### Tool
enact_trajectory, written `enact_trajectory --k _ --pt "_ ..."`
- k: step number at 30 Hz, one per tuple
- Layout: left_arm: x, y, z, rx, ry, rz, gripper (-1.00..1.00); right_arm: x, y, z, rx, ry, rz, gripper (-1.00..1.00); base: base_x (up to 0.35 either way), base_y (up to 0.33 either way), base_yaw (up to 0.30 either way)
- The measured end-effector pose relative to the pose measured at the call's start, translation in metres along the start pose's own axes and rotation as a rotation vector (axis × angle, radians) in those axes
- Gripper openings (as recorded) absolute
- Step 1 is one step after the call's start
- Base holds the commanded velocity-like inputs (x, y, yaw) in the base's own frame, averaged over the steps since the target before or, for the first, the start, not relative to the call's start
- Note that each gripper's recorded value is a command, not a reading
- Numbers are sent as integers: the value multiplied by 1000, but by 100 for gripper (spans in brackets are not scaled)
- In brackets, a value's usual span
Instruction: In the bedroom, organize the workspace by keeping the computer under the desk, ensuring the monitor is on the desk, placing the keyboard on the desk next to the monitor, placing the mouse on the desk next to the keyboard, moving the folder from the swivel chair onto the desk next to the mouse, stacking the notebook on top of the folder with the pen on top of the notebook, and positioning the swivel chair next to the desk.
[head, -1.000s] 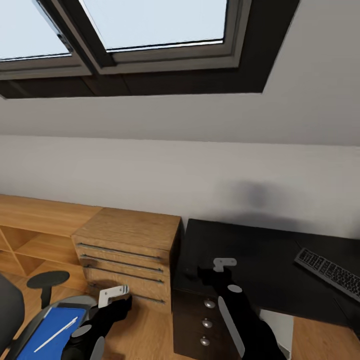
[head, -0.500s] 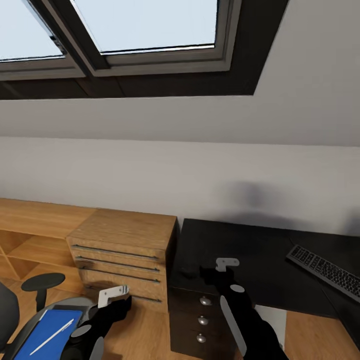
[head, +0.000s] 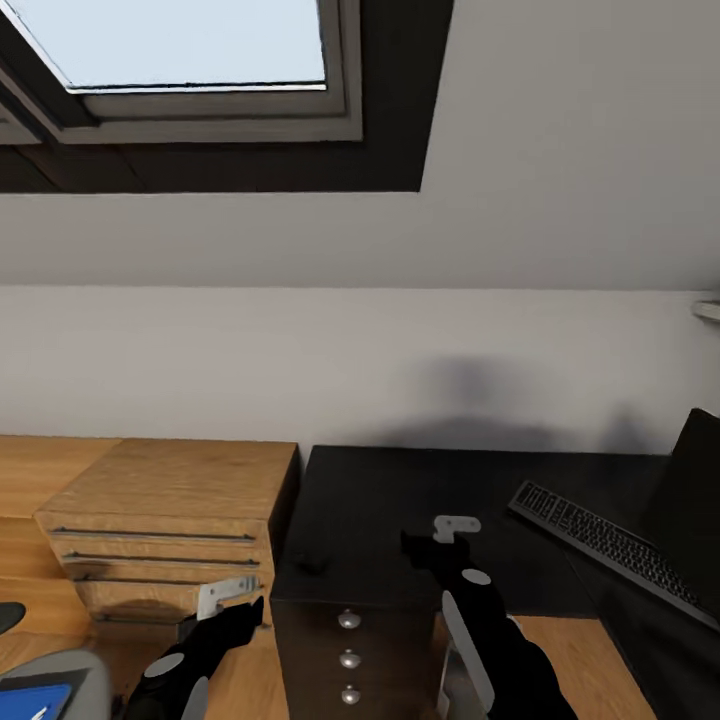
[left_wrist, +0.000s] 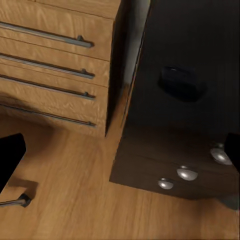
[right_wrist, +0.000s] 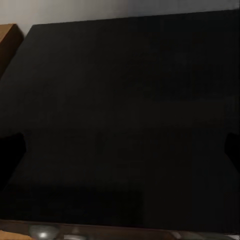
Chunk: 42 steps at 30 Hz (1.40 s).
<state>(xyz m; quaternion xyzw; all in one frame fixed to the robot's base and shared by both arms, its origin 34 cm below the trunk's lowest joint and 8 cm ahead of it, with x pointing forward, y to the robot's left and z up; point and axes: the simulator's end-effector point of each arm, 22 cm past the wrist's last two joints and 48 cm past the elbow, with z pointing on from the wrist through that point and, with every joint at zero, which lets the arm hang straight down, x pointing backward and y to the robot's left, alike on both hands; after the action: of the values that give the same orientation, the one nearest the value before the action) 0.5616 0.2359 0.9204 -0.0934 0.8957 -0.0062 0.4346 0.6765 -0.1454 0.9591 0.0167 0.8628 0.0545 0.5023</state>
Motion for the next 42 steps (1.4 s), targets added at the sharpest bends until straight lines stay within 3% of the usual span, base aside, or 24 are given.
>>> enact_trajectory --k 7,21,24,31,42 --pt "0 0 0 1 -2 -1 100 -1 1 -1 -1 -2 -1 100 212 -216 -139" --pt "-6 -1 -2 4 -14 -7 100 -1 1 -1 -2 -3 -1 100 107 -7 -65" --pt "-13 -1 -5 6 -32 -9 100 -2 2 -2 -3 -6 -1 100 233 0 -196" --pt "-49 -18 -21 43 -152 -13 100 -4 2 -3 -2 -10 -1 100 84 0 -204" --pt "-56 -31 -28 65 -178 -24 100 -5 2 -3 -3 -11 -3 100 11 -3 -99"
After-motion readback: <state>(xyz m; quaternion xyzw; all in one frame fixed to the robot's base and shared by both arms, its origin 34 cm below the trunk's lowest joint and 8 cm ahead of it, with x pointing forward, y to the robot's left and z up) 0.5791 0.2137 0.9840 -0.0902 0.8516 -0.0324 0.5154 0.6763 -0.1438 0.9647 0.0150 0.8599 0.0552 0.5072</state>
